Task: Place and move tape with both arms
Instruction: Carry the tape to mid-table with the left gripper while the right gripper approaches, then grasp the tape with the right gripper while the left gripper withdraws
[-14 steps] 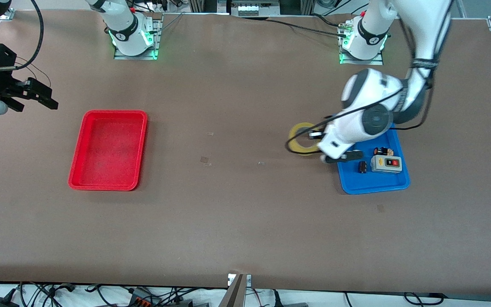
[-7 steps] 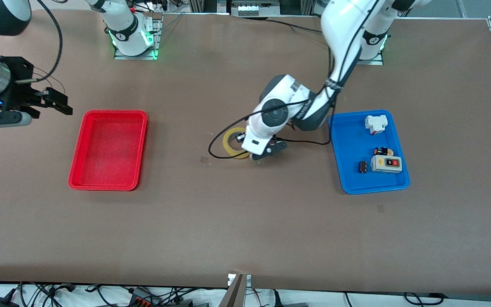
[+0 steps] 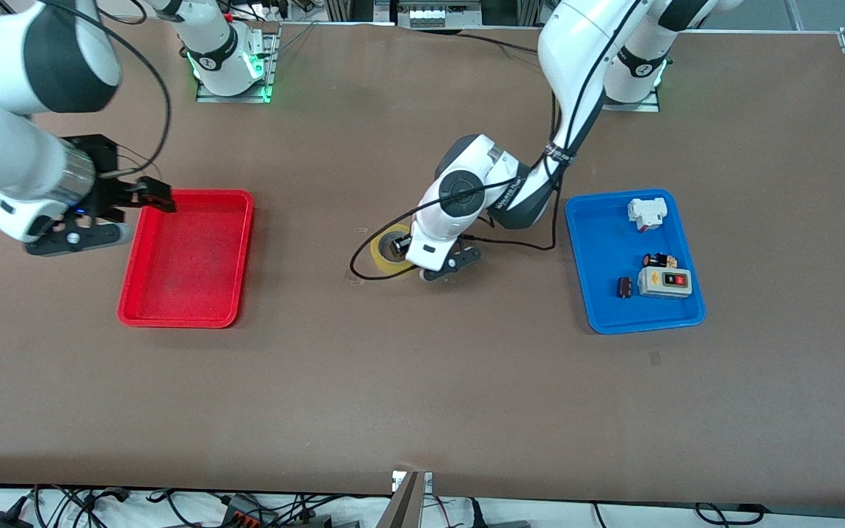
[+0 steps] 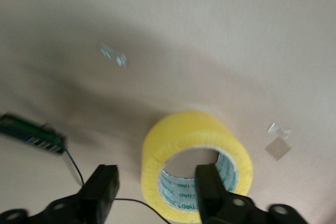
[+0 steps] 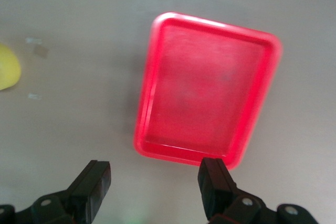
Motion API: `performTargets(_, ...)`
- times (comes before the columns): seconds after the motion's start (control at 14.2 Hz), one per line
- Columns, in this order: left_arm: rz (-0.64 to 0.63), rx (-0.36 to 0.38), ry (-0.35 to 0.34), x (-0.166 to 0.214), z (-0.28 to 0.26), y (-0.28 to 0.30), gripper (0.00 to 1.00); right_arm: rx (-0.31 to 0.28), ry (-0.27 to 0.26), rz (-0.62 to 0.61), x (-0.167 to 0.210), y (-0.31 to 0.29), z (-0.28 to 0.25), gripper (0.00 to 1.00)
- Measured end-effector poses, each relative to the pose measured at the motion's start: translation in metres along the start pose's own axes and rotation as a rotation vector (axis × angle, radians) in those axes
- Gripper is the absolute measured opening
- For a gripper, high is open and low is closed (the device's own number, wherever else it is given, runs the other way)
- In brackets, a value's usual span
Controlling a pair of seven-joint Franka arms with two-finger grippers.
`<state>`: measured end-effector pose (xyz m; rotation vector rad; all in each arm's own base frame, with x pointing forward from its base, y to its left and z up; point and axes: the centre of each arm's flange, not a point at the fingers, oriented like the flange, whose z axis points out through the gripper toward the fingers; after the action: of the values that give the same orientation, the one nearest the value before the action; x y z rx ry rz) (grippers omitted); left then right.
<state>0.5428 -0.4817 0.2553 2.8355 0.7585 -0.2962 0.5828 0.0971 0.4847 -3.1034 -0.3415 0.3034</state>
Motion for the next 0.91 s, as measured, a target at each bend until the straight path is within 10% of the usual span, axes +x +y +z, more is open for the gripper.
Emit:
performTargets(0.35,-0.072,0.093,0.009,0.099,-0.156,-0.075,1.00,0.036,0.014,-0.048,0.055,-0.099,0.084,1.00)
performTargets(0.91,0.214,0.181,-0.095,0.190,-0.318,-0.270,1.00,0.045,0.110,0.121,0.075,-0.282,0.217,1.00)
